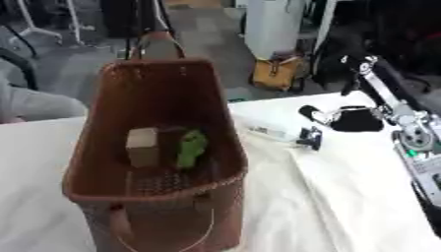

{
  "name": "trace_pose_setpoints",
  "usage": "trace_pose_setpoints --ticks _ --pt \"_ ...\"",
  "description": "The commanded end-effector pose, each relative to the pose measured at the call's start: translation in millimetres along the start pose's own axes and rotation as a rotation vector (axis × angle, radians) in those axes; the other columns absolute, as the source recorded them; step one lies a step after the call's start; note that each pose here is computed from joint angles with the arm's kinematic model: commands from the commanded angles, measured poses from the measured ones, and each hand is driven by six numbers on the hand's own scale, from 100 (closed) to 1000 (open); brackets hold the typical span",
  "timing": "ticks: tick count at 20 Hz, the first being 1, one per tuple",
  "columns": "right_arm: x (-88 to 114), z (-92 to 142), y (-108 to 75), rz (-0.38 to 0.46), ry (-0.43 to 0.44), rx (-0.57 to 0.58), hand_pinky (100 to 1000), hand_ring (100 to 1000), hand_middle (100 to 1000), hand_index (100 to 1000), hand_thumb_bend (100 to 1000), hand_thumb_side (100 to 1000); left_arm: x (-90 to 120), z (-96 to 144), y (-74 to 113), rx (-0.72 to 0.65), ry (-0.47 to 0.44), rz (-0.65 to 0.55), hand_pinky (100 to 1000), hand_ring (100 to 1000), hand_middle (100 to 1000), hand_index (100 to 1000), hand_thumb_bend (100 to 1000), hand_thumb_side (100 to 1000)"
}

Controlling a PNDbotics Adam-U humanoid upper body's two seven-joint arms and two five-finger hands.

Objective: Pick up objects on the table and place them in the box.

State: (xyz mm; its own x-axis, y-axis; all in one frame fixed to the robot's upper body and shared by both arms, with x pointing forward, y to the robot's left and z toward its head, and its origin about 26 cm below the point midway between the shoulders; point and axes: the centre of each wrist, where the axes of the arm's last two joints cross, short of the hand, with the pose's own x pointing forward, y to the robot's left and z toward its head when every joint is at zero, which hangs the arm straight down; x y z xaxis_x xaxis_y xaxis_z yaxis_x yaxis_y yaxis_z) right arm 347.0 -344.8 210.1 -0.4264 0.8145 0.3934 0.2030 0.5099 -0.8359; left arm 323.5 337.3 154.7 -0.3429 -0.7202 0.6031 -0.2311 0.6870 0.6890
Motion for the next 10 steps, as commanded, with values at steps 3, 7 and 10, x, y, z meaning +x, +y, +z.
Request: trace_pose_setpoints --ticks 3,7,10 --pt "1.8 -3.6 -16.6 0.045 -0.018 -0.010 486 654 710 795 616 241 7.9 -5.3 11.3 0.012 -0.038 -0.030 680 689 737 827 655 421" --pt "1.5 -4.5 -17.5 0.047 -0.018 -0.008 486 654 710 795 617 241 8.2 -5.5 11.2 0.011 -0.039 -0.029 680 690 737 827 657 421" --pt "-1.2 -9.4 -20.6 0.059 -0.013 0.013 491 658 714 798 617 242 8.5 -5.3 11.0 0.009 -0.041 -0.030 680 690 738 827 655 422"
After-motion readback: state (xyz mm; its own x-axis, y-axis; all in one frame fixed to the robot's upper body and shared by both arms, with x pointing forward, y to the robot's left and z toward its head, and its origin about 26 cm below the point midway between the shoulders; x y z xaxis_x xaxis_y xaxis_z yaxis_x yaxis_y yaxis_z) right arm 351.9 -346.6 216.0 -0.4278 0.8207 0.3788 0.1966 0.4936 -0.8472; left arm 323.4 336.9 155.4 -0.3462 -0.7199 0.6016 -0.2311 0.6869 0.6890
